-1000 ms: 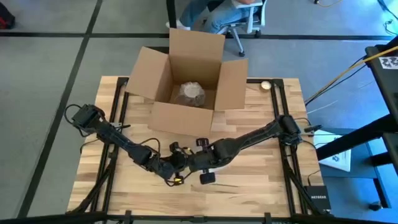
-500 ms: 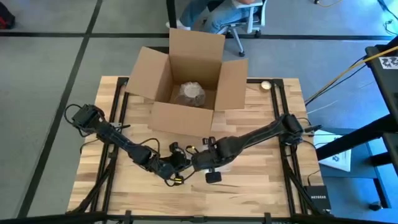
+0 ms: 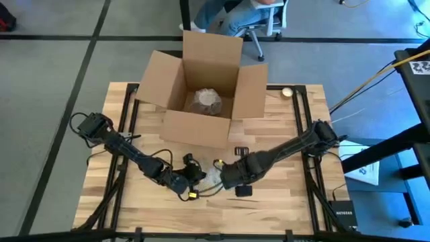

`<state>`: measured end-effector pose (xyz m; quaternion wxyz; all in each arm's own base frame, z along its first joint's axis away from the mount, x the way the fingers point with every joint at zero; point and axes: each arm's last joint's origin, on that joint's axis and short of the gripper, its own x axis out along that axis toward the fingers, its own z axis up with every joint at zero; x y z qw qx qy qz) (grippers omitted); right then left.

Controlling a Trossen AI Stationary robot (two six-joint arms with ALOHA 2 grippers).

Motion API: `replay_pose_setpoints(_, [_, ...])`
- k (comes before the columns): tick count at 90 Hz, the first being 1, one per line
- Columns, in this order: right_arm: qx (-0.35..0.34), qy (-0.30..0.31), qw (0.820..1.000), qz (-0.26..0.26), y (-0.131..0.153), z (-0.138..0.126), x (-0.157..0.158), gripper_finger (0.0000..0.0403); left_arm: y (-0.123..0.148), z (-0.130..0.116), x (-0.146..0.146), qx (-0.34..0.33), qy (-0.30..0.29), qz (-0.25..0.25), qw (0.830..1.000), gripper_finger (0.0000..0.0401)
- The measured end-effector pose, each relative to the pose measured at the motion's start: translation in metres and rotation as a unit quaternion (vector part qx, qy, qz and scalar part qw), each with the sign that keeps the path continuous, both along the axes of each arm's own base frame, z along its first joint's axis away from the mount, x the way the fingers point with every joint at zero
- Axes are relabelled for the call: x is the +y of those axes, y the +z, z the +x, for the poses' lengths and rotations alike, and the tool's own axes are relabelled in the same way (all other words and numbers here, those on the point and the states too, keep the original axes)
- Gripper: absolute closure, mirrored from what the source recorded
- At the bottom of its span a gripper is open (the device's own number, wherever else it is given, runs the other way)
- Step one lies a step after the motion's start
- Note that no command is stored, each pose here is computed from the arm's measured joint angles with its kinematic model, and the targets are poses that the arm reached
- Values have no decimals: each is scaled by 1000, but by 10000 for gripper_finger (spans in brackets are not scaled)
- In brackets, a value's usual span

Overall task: Wrap mug
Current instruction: Wrap the green mug with the transparent bubble wrap

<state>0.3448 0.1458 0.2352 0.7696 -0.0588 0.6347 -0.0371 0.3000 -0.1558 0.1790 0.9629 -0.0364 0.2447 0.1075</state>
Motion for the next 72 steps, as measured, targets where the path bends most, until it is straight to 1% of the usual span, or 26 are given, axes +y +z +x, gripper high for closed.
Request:
replay_pose_setpoints(7, [-26,0,1000,1,-11,3,3,388,2,0,0,-7,0,-4,1000,401])
replay_pose_setpoints(17, [-60,0,998,17,-15,8,5,389,8,1,-1,-24,-3,-14,1000,401])
replay_pose_setpoints(41, [-86,5,996,28,-15,13,7,388,17,5,-4,-55,-20,-33,998,401])
replay_pose_setpoints(47, [-98,6,995,33,-14,16,8,388,16,5,-4,-52,-20,-34,998,401])
replay_pose_setpoints(60, [-113,10,993,37,-13,18,9,389,9,4,-4,-26,-17,-47,998,401])
replay_pose_setpoints(72, [-124,11,992,24,-12,20,9,389,1,6,-7,-13,-33,-60,998,401])
